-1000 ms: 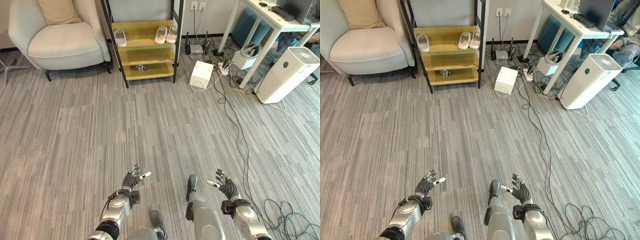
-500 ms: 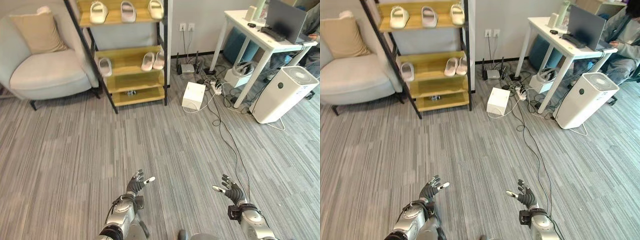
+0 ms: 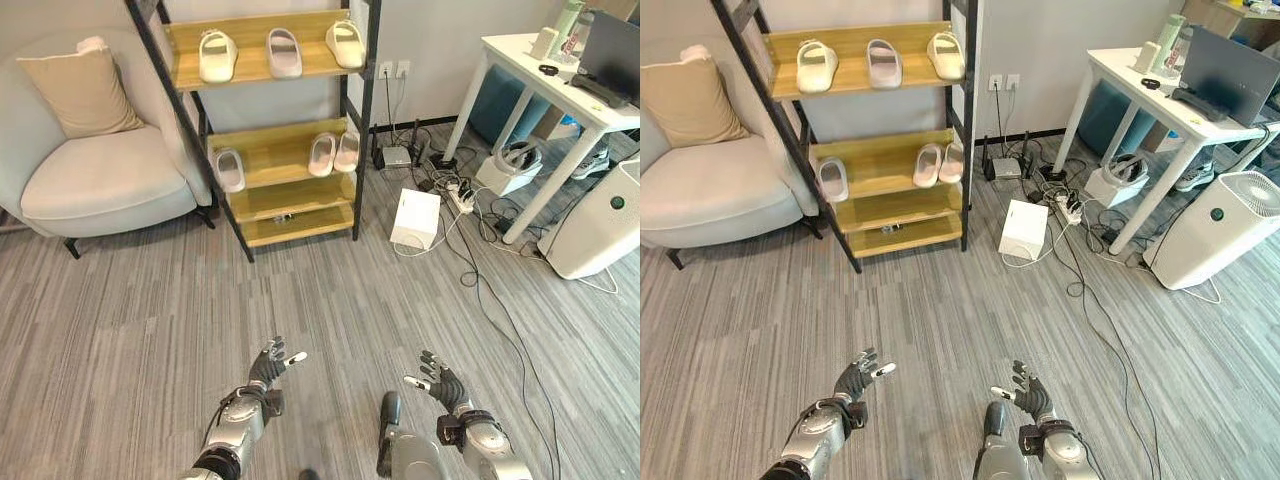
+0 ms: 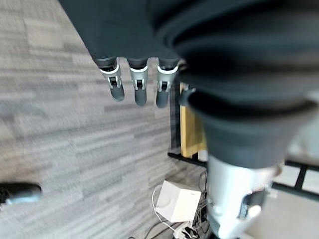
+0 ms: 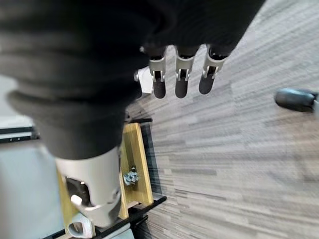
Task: Arrange the slippers neatly on the shoe rack.
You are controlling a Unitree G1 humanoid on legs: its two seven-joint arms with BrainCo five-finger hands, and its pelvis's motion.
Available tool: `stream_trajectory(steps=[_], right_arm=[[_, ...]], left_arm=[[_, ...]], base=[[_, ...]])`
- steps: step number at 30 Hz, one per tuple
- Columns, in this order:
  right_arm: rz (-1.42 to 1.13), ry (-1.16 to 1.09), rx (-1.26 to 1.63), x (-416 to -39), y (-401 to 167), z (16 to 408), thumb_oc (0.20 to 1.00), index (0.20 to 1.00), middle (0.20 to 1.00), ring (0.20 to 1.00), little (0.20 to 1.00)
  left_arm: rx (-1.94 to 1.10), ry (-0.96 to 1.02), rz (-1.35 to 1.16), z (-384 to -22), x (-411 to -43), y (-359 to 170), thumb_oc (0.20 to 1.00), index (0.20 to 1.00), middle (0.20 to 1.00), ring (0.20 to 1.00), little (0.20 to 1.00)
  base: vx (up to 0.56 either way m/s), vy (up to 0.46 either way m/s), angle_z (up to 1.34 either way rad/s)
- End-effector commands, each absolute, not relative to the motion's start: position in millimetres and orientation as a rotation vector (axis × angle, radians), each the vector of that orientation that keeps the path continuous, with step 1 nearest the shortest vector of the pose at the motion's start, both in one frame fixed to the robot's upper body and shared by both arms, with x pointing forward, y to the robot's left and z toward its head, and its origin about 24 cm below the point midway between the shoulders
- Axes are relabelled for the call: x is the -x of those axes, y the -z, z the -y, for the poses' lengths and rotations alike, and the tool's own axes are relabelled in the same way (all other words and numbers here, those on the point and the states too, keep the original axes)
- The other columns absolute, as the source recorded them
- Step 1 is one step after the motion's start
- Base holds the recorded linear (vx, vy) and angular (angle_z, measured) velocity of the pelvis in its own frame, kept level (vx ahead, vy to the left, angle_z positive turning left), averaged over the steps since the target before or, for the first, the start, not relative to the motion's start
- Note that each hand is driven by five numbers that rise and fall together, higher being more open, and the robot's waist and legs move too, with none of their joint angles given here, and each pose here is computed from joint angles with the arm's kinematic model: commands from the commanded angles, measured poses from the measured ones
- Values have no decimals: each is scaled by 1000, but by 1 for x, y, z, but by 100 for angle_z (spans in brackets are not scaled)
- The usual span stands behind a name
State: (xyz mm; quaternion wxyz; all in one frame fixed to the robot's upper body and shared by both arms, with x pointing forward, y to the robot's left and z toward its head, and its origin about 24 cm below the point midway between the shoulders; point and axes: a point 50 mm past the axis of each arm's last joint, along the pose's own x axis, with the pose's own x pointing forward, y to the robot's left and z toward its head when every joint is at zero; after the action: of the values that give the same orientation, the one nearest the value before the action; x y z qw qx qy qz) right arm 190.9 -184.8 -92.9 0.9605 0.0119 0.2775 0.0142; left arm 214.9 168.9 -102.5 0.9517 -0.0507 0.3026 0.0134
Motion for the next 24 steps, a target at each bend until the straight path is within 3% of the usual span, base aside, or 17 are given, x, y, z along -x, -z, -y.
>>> stream_trajectory(steps=[1,10,15,24], right_arm=[[-435,-22,-2,-214,69,200,1000,1000,1000,1000,1000],[-470,-28,7,-210,75,203,1000,1000,1000,1000,1000],[-510,-52,6,-202,83,198,1000,1000,1000,1000,1000],[-506,-42,-51,-205,85,188,1000,1000,1000,1000,1000]], left_arm=[[91,46,-467,-155,-247,76,1000,1000,1000,1000,1000],[77,-8,-483,-164,-244,80,1000,1000,1000,1000,1000],[88,-45,-531,-174,-227,91,1000,1000,1000,1000,1000],[67,-42,-510,-181,-232,86,1000,1000,1000,1000,1000]], base=[[143,-213,-1],[284,-41,-18],[546,269,-36],[209,163,22]])
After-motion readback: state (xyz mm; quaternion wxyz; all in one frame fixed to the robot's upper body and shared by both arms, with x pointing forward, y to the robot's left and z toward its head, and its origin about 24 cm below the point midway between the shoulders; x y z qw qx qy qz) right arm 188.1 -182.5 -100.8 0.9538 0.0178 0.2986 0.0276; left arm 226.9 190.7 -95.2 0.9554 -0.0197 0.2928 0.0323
